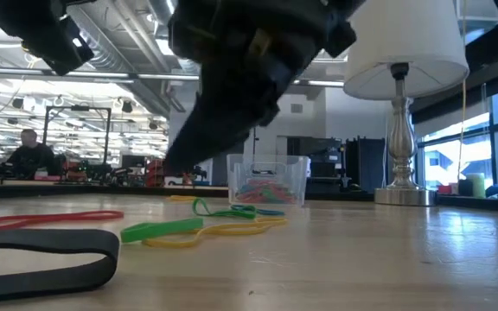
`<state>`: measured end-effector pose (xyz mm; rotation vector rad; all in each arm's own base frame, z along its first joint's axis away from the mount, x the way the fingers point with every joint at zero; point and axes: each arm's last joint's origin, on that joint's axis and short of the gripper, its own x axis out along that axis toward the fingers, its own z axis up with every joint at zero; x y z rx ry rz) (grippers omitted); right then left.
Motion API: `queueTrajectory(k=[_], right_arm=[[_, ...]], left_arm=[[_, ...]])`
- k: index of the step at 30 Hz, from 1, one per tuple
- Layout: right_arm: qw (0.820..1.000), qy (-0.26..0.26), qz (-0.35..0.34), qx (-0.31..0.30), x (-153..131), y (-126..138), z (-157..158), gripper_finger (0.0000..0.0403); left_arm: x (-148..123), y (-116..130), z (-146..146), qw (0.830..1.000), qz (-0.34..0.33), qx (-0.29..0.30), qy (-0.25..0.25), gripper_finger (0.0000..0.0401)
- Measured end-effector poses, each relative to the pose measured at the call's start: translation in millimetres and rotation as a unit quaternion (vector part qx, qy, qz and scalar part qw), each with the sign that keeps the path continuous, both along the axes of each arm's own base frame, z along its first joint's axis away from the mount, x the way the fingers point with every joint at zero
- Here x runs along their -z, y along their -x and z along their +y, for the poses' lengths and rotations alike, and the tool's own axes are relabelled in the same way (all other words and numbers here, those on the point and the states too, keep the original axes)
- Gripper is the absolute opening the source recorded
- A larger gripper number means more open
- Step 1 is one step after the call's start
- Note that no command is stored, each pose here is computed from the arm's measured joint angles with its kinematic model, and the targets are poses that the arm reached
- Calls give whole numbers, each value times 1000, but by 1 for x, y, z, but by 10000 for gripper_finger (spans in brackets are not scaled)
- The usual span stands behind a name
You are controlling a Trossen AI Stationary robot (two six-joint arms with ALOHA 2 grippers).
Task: Pick and place rubber bands into bin
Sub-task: Put the green rubber band into the transparent bin
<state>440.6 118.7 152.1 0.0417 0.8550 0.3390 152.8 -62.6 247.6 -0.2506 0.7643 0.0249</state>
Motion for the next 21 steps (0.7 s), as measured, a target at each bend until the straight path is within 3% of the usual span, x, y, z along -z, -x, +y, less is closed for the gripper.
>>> queueTrajectory(k=[6, 11, 15, 21], right_arm=[[999, 7, 33, 3, 22, -2, 1, 130], [997, 53, 56, 29, 32, 1, -2, 140], [996, 61, 63, 34, 35, 1, -2, 111], [995, 64, 65, 40, 35, 2, -2, 13]], left_arm=[[0, 3, -6, 1000, 0, 19, -2, 2], [0, 3, -6, 1000, -6, 15, -14, 5], [0, 3, -6, 999, -10, 13, -31, 3], [-1, 2, -4, 998, -17, 7, -56, 5]])
